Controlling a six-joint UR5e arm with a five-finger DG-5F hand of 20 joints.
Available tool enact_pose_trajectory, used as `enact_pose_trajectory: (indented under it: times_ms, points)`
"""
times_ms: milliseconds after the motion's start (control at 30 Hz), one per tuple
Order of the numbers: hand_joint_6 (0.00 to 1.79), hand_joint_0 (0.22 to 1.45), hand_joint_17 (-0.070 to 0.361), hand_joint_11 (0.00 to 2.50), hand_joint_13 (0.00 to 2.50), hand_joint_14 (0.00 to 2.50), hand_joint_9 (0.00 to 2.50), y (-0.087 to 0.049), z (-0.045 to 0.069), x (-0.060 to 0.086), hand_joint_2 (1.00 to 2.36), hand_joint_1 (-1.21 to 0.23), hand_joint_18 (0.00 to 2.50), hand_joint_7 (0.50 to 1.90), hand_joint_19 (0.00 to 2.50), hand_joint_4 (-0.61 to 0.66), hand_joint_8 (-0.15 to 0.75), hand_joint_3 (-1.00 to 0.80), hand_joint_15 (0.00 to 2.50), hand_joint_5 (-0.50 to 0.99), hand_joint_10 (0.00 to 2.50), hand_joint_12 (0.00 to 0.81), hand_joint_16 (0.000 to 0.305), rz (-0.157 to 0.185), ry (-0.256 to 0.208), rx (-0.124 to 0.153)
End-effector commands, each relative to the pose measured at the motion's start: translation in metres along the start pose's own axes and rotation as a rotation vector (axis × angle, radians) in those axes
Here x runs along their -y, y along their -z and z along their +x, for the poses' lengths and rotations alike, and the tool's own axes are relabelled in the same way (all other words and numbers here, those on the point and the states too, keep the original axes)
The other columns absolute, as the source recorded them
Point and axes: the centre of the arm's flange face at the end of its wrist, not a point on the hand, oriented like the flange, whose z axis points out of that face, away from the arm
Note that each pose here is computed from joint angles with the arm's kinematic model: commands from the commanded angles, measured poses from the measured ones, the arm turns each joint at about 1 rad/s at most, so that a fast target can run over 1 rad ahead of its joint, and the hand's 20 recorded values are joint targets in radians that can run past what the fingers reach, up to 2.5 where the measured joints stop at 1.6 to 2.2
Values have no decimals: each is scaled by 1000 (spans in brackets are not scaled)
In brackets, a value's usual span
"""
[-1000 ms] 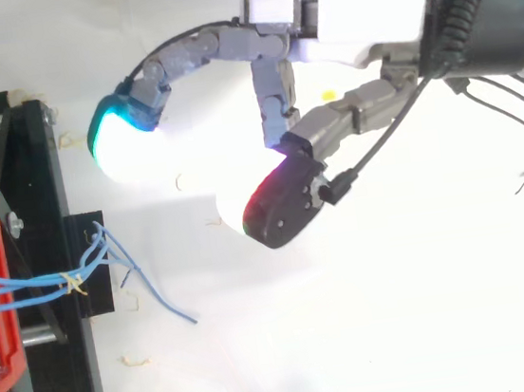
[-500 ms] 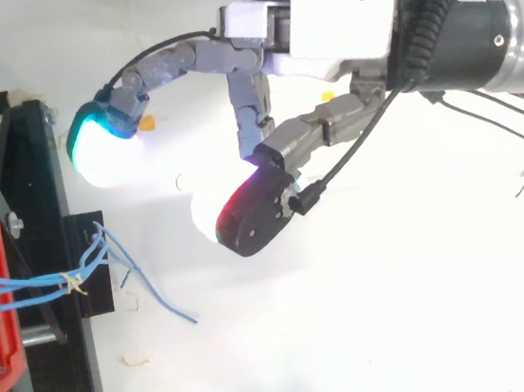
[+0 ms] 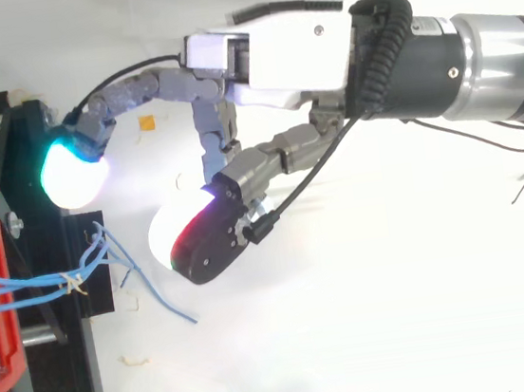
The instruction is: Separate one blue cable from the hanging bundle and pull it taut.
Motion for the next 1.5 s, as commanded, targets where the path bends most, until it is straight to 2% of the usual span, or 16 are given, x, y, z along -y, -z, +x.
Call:
enact_pose_trajectory:
  times_ms: [0,67,333,400,500,600,767,1133,1300,1467]
  points:
    - [501,330,203,539,1636,21,1708,-1,6,-4,1000,-477,1727,651,333,238,330,-500,671,-158,18,415,90,-1,-3,2]
    - [502,331,203,541,1637,21,1707,-3,12,-8,1000,-476,1719,653,336,238,330,-500,670,-156,18,415,90,-1,-17,9]
    - [501,333,206,551,1633,19,1709,-9,22,-21,1000,-478,1695,665,338,236,329,-500,673,-145,18,412,92,-12,-56,19]
    - [502,333,206,558,1632,19,1708,-10,27,-23,1000,-480,1683,671,341,236,326,-500,677,-142,19,414,92,-13,-78,26]
    - [502,334,206,551,1629,19,1711,-9,37,-28,1000,-483,1677,697,343,237,324,-500,681,-133,18,414,92,-13,-114,20]
    - [502,335,207,561,1626,21,1711,-9,45,-30,1000,-482,1668,729,348,237,329,-500,676,-125,19,414,92,-12,-124,14]
    - [502,335,208,565,1623,21,1713,-8,52,-30,1000,-483,1661,754,352,239,326,-500,675,-118,19,415,93,-4,-122,10]
    - [503,345,206,589,1617,22,1712,-8,57,-32,1000,-493,1633,789,372,249,317,-500,682,-96,19,415,92,-1,-136,7]
    - [504,369,197,615,1607,22,1714,-7,57,-32,1000,-503,1599,900,396,284,312,-500,696,-39,20,405,88,5,-136,5]
    - [504,385,190,619,1607,22,1746,-6,57,-32,1000,-496,1582,924,414,295,299,-500,703,6,20,393,85,10,-144,-1]
